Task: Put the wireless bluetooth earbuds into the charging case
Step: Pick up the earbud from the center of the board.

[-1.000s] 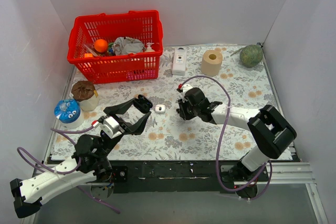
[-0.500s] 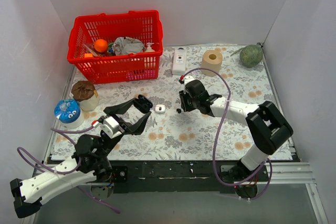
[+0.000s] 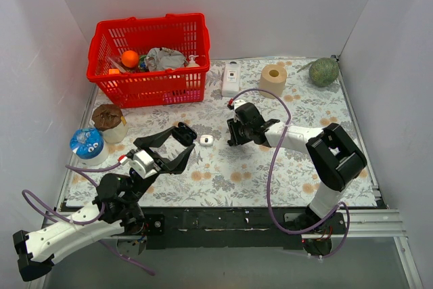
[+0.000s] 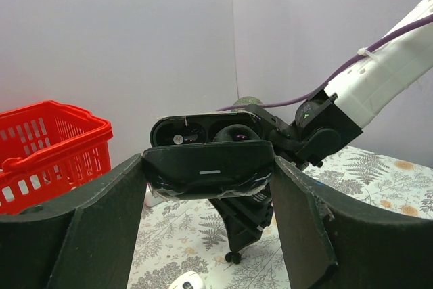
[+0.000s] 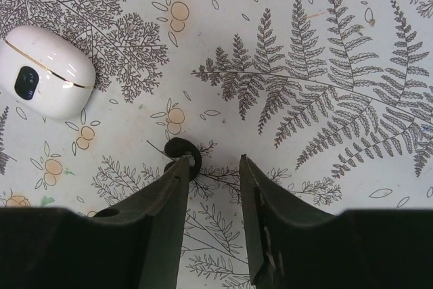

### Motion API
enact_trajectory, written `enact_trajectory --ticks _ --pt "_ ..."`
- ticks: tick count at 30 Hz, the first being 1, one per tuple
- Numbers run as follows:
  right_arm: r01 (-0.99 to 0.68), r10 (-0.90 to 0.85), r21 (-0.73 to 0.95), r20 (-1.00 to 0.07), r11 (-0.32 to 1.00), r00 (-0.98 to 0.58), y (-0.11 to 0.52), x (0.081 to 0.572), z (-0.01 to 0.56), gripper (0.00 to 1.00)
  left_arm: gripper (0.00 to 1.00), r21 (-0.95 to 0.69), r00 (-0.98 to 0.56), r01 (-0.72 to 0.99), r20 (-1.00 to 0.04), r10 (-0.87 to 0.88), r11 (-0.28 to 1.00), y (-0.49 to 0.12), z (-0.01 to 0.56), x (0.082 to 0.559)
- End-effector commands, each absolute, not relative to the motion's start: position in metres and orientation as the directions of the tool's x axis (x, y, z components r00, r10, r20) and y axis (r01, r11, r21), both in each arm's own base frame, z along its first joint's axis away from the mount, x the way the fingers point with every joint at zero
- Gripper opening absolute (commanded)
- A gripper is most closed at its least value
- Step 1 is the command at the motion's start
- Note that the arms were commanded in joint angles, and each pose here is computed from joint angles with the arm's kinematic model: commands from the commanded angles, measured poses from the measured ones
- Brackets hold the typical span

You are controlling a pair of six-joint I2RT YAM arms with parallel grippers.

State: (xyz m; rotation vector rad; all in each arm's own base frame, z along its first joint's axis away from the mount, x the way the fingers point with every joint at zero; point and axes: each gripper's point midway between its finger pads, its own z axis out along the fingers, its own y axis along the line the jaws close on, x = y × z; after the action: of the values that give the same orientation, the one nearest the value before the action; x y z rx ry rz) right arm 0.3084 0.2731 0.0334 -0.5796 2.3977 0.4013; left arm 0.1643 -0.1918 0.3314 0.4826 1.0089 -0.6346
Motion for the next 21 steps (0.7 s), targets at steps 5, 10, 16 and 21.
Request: enact_trajectory --ticks 5,10,16,21 --pt "-0.531 -0.326 0.160 -0.634 0.832 -0.701 0.285 0.306 0.033 0.45 0.00 0.081 0.384 0.693 -0.883 -0.271 0.716 -0.194 0.333 0.163" --pt "-0.547 -0.345 0.167 -0.619 0.820 -0.705 0.291 0.302 0.027 0.46 0.00 0.081 0.383 0.695 -0.883 -0.272 0.715 -0.193 0.335 0.162" --pt "-0.555 -0.347 0.176 -0.618 0.813 -0.705 0.295 0.302 0.026 0.44 0.00 0.082 0.384 0.692 -0.883 -0.269 0.718 -0.193 0.335 0.163" --pt "-0.558 -0.348 0.179 -0.619 0.810 -0.704 0.296 0.301 0.027 0.34 0.00 0.081 0.382 0.693 -0.884 -0.270 0.716 -0.193 0.334 0.162"
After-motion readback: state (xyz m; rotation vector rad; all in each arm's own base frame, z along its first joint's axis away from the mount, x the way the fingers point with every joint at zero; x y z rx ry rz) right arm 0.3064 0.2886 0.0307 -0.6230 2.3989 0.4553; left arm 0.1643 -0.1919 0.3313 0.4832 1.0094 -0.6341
